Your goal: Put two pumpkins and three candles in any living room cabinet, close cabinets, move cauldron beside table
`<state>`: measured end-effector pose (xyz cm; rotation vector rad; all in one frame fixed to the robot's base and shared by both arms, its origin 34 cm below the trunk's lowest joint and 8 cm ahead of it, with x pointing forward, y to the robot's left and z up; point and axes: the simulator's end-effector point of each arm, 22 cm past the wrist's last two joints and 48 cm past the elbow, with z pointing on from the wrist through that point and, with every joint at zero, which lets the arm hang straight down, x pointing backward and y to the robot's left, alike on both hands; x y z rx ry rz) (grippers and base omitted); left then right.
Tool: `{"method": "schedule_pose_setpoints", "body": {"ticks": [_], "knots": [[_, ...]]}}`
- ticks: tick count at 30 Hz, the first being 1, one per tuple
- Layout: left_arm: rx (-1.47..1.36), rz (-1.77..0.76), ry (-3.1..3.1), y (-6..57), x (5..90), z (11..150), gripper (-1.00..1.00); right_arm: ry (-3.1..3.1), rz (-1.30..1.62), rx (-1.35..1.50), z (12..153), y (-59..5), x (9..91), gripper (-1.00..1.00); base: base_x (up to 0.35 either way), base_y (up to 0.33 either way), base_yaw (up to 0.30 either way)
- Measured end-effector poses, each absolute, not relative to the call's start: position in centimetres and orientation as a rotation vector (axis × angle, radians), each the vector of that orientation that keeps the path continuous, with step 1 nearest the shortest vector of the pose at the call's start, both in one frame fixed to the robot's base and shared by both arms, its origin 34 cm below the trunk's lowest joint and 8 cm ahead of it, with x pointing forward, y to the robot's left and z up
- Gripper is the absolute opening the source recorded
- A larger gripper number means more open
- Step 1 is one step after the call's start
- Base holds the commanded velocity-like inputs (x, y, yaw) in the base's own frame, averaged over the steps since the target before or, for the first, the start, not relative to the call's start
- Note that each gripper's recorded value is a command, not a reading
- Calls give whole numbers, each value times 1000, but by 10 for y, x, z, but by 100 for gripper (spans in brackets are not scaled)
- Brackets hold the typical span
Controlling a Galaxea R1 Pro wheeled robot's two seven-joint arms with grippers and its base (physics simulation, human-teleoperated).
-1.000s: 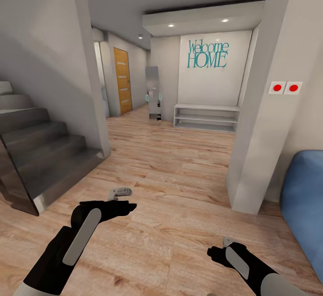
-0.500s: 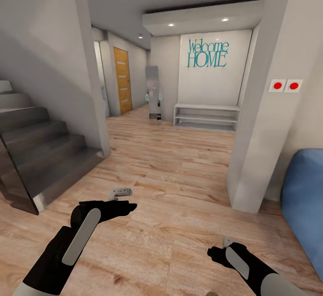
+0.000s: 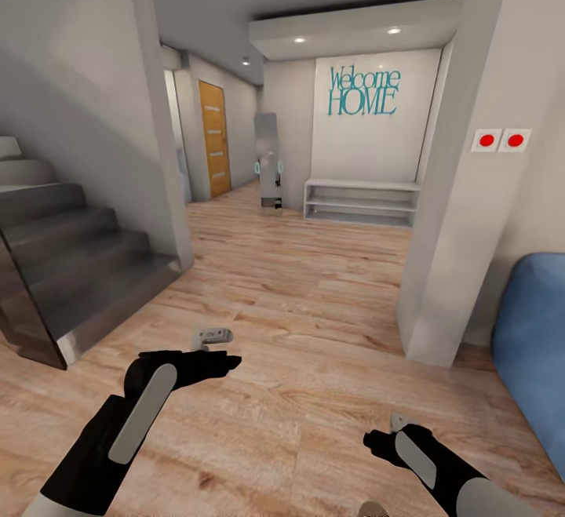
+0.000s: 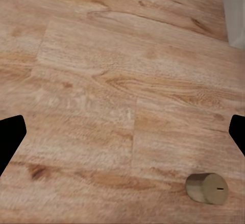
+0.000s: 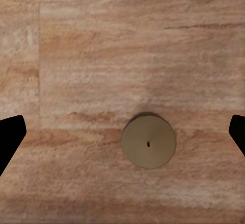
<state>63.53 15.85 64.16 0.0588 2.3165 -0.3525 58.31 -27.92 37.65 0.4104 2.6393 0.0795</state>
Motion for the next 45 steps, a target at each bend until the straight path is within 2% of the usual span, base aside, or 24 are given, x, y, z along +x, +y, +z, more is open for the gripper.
{"method": "schedule_pose_setpoints", "body": {"ticks": [5, 14, 45], "knots": [[39, -562, 2334, 134, 621, 634, 100, 2637, 83, 410, 366, -279, 581, 100, 0, 0, 0], [-37, -938, 2360, 142, 591, 628, 100, 2610, 81, 413, 349, -280, 581, 100, 0, 0, 0], [-76, -1027, 2403, 135, 579, 565, 100, 2651, 79, 434, 282, -281, 561, 100, 0, 0, 0]]}}
